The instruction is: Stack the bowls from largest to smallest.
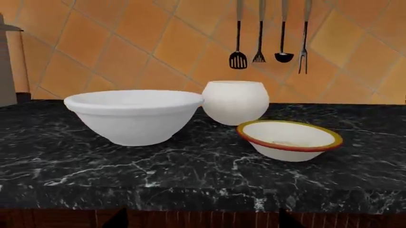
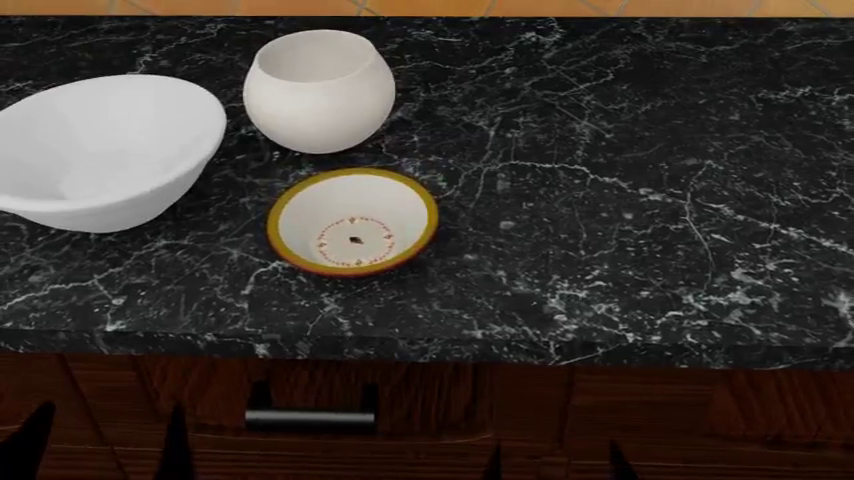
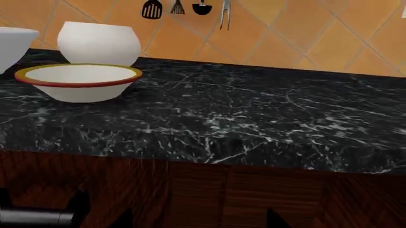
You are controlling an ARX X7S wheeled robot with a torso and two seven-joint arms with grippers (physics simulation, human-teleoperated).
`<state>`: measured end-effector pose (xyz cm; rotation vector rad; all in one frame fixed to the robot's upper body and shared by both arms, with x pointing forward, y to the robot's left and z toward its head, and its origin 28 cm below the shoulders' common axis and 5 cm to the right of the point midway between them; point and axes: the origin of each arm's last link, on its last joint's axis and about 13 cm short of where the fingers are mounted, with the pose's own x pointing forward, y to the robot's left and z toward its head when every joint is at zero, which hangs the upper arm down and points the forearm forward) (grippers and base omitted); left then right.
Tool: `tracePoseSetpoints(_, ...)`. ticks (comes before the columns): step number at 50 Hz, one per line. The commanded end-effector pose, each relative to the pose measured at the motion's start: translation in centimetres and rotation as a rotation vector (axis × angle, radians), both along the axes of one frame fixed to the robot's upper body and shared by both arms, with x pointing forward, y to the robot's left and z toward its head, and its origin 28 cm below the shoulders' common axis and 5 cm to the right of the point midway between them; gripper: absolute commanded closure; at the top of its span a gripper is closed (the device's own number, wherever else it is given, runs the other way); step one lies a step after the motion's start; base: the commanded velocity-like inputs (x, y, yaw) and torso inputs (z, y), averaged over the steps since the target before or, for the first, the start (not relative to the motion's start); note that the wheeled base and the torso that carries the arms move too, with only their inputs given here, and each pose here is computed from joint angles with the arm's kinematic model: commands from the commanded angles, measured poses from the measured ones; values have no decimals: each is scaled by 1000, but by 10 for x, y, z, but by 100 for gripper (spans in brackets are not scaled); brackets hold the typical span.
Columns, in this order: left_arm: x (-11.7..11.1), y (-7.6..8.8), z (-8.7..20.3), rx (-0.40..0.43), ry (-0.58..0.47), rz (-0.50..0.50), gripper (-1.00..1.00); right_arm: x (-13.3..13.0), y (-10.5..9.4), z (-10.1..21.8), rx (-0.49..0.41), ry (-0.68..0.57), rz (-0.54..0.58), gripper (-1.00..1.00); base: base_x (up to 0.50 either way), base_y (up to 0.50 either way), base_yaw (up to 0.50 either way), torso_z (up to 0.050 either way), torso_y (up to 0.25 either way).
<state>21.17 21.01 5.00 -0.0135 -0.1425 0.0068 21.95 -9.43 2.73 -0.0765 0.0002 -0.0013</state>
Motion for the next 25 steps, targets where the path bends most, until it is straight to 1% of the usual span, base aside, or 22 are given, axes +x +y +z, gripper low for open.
tracePoseSetpoints(1,12,13,59,-13,-176,38,-100,5,-7,48,-53,-70,-2,-100,0,0,0,0,0)
tracePoseSetpoints(2,13,15,69,-16,-197,25,-100,7,-8,56,-59,-86,-4,-100,0,0,0,0,0)
tracePoseSetpoints(3,14,17,79,3,-231,2,-100,9,-9,63,-74,-96,-1,-100,0,0,0,0,0)
tracePoseSetpoints(4,14,18,82,20,-253,-8,-100,9,-10,66,-76,-100,-1,-100,0,0,0,0,0)
tracePoseSetpoints(5,15,20,91,22,-262,5,-100,11,-12,73,-88,-111,-8,-100,0,0,0,0,0)
tracePoseSetpoints(6,16,21,99,30,-291,-18,-100,13,-14,79,-96,-115,-11,-100,0,0,0,0,0)
tracePoseSetpoints(9,18,24,123,46,-342,-26,-100,18,-20,100,-120,-143,-17,-100,0,0,0,0,0)
tracePoseSetpoints(10,18,25,128,39,-335,-31,-100,19,-22,105,-127,-150,-18,-100,0,0,0,0,0)
tracePoseSetpoints(11,19,27,136,-3,-338,-13,-100,22,-23,111,-128,-152,-18,-100,0,0,0,0,0)
tracePoseSetpoints(12,21,30,146,-17,-349,-5,-100,24,-25,118,-145,-160,-20,-100,0,0,0,0,0)
tracePoseSetpoints(13,24,32,155,-16,-383,18,-100,27,-28,124,-139,-165,-22,-100,0,0,0,0,0)
tracePoseSetpoints(14,26,33,158,-22,-380,14,-100,28,-29,127,-144,-168,-24,-100,0,0,0,0,0)
tracePoseSetpoints(15,29,36,168,-24,-417,24,-100,31,-31,133,-142,-172,-24,-100,0,0,0,0,0)
tracePoseSetpoints(16,31,37,172,-5,-423,30,-100,33,-32,136,-141,-171,-21,-100,0,0,0,0,0)
tracePoseSetpoints(17,34,38,178,-13,-432,32,-100,36,-33,140,-161,-166,-20,-100,0,0,0,0,0)
tracePoseSetpoints(19,41,41,189,-15,-443,35,-100,42,-36,152,-161,-178,-20,-100,0,0,0,0,0)
tracePoseSetpoints(22,49,44,196,-24,-442,39,-100,48,-39,163,-168,-195,-22,-100,0,0,0,0,0)
tracePoseSetpoints(25,62,50,214,-35,-469,57,-100,59,-44,184,-195,-201,-23,-100,0,0,0,0,0)
